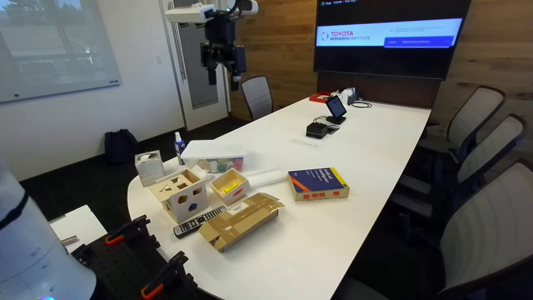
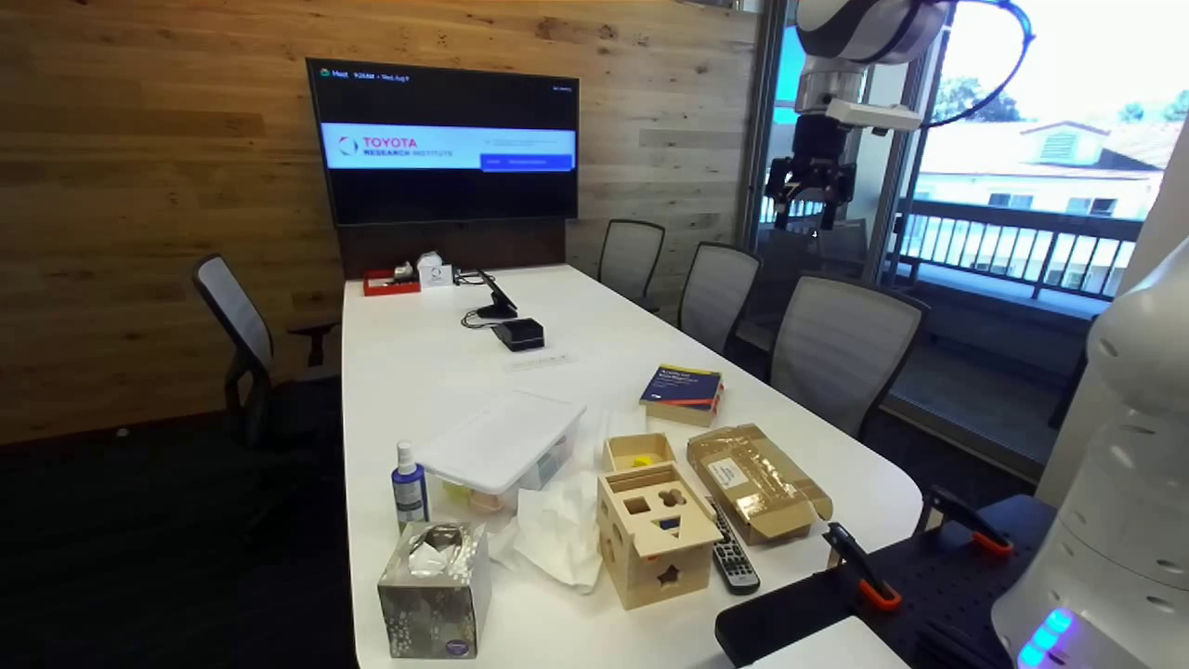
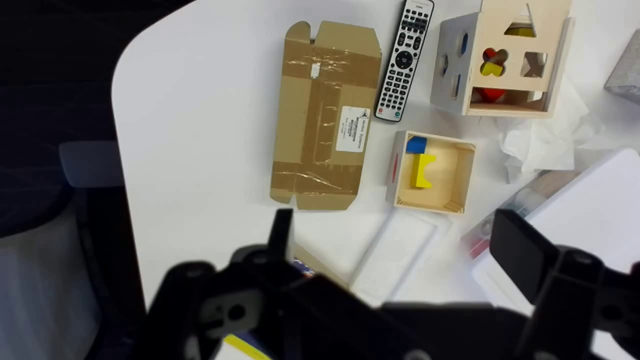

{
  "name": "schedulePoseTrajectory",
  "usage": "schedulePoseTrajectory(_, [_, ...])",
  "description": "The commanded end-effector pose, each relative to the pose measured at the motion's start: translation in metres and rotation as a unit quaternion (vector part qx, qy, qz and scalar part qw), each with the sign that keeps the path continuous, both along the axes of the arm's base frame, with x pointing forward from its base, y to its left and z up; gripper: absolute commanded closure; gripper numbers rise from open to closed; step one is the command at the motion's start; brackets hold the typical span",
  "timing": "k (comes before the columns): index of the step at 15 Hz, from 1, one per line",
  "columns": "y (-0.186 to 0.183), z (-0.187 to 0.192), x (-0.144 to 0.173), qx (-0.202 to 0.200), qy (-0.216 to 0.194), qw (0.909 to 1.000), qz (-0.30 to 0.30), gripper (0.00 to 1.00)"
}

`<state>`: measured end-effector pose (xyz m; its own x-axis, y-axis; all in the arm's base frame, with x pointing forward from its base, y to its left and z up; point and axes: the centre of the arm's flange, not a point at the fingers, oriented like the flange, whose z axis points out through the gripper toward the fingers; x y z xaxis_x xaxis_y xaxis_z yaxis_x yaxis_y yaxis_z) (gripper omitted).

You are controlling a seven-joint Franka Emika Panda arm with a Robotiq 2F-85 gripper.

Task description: Wipe the cardboard box with the napkin

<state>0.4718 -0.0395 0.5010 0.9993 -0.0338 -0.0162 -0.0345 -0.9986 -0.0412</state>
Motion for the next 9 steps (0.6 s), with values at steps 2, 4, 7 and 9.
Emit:
schedulePoseTrajectory(2, [0.090,-0.067,0.037,-0.029,0.006,0.9966,0.077,0.00])
schedulePoseTrajectory(4, [0.128,-0.101,0.047,-0.032,-0.004,0.9926,0.117,0.00])
schedulePoseTrajectory(7, [0.173,-0.148,0.060,-0.028,-0.011,0.9845,0.173,0.00])
schedulePoseTrajectory(9, [0.199,-0.183,0.067,-0.019,-0.006,0.9790,0.203,0.00])
